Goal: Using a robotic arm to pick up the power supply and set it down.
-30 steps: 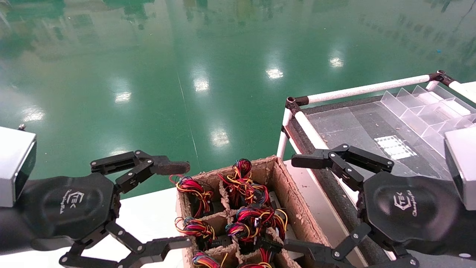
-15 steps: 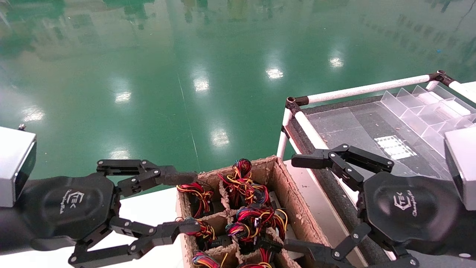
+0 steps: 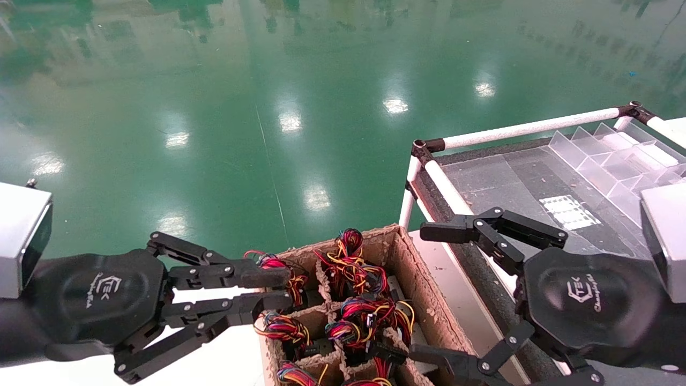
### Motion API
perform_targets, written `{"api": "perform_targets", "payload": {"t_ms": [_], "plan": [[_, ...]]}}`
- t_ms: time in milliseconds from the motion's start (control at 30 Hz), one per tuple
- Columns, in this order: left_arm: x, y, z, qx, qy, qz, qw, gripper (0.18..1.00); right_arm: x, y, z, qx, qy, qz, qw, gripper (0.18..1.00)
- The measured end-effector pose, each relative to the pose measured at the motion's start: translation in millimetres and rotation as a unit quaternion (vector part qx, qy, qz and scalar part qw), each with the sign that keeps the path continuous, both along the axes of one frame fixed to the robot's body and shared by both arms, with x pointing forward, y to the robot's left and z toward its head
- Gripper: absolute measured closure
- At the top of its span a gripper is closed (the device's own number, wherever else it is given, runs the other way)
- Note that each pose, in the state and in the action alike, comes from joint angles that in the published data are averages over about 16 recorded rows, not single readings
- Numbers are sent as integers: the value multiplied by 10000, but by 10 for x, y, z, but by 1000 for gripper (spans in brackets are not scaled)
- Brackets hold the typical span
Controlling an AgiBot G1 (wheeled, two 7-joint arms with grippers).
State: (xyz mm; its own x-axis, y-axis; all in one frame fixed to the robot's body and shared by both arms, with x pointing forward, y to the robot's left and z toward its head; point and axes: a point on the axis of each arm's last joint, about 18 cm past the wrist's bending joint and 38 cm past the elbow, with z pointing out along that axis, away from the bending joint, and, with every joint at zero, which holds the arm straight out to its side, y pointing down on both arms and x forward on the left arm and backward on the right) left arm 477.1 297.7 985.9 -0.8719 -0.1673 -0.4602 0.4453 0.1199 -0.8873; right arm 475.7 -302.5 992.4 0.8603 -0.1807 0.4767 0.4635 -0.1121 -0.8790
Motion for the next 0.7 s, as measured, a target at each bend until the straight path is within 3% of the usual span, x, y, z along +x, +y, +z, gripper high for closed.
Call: {"api": "perform_targets", "payload": {"t_ms": [300, 700], "plan": [[0, 0, 0, 0, 0, 0, 10000, 949, 1, 0, -1, -1, 1, -1, 10000, 178], [1, 0, 0, 0, 0, 0, 10000, 978, 149, -35, -85, -131, 111, -322, 9993, 178]]}}
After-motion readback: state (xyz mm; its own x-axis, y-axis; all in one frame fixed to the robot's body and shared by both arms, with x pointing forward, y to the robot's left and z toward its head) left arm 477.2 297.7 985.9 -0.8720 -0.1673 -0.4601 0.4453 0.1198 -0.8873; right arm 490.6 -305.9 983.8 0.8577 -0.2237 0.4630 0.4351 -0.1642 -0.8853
